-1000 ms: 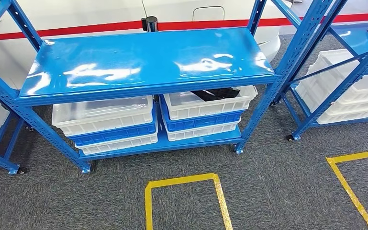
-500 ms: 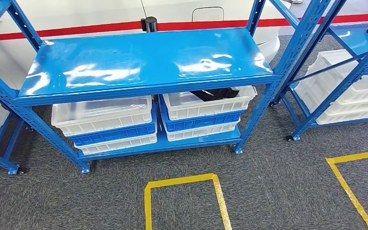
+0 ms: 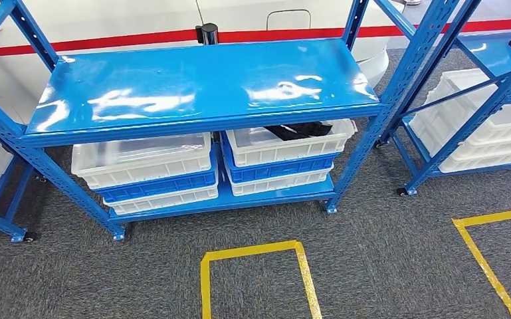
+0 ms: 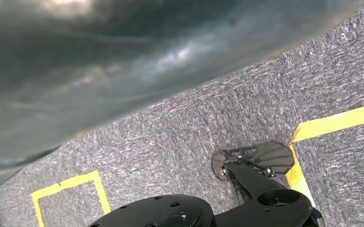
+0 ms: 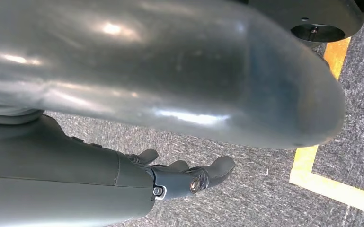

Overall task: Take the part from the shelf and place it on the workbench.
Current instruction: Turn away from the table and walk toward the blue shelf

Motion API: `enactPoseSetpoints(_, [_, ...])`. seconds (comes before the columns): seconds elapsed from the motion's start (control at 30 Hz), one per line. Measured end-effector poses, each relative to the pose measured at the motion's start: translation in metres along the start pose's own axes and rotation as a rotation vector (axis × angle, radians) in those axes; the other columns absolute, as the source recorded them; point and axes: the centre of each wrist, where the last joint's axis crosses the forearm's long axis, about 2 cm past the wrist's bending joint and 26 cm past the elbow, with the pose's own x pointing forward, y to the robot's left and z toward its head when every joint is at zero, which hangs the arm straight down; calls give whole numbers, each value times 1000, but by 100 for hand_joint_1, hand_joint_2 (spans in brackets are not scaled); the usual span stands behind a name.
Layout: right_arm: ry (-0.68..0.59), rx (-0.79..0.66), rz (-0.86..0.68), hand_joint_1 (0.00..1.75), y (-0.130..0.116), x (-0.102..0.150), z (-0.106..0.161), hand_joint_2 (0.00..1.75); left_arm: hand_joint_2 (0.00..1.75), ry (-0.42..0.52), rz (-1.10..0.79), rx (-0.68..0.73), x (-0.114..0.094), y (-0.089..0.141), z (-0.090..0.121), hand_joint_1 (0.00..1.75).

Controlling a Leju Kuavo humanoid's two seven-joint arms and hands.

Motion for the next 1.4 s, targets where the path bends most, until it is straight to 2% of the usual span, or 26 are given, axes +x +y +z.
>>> enactPoseSetpoints(1.4, [-3,4,13,0,1,-2,0,0,0,1,11,12,0,0,0,0])
